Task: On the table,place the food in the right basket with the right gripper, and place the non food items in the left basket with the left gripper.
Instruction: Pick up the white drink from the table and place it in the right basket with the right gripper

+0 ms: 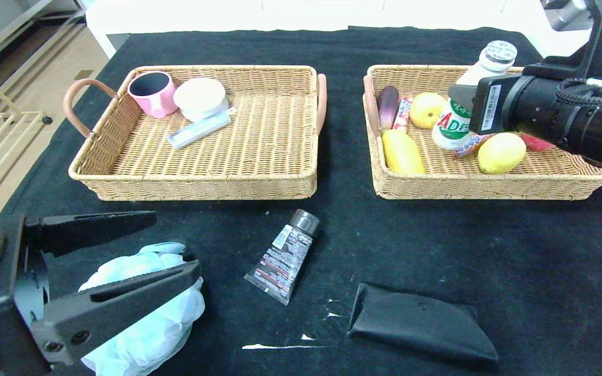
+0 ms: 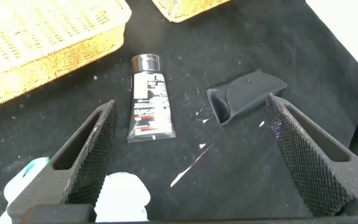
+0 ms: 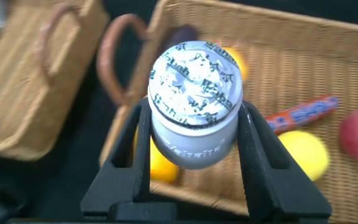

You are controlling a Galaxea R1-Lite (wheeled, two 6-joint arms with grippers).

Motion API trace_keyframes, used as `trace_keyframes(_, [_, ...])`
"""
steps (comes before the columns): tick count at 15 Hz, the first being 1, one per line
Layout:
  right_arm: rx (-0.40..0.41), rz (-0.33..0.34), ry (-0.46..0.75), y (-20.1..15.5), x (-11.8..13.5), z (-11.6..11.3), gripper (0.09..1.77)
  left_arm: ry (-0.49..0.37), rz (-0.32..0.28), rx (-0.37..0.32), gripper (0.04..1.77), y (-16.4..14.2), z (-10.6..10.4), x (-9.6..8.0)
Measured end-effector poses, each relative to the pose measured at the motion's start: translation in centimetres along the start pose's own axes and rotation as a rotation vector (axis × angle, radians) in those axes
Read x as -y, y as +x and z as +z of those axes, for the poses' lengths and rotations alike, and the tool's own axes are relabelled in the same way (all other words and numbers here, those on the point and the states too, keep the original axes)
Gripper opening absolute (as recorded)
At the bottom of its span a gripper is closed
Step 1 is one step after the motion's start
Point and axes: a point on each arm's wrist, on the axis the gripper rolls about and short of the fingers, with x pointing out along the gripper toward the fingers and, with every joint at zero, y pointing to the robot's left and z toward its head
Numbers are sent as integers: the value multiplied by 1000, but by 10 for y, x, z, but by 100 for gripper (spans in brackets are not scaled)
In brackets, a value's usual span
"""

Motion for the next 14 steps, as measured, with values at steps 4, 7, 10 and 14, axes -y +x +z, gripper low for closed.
trace_keyframes(4, [4,-138,0,33,33,-2,87,3,-1,10,172,-2,2,1])
trace_keyframes(7, [7,-201,4,53,49,-5,87,3,-2,12,172,-3,2,1])
trace_keyframes(10, [17,-235,40,72,58,-9,87,2,-2,9,172,-3,1,1])
trace_keyframes(14, [5,-259,78,90,63,-21,87,2,-1,9,172,-3,1,1])
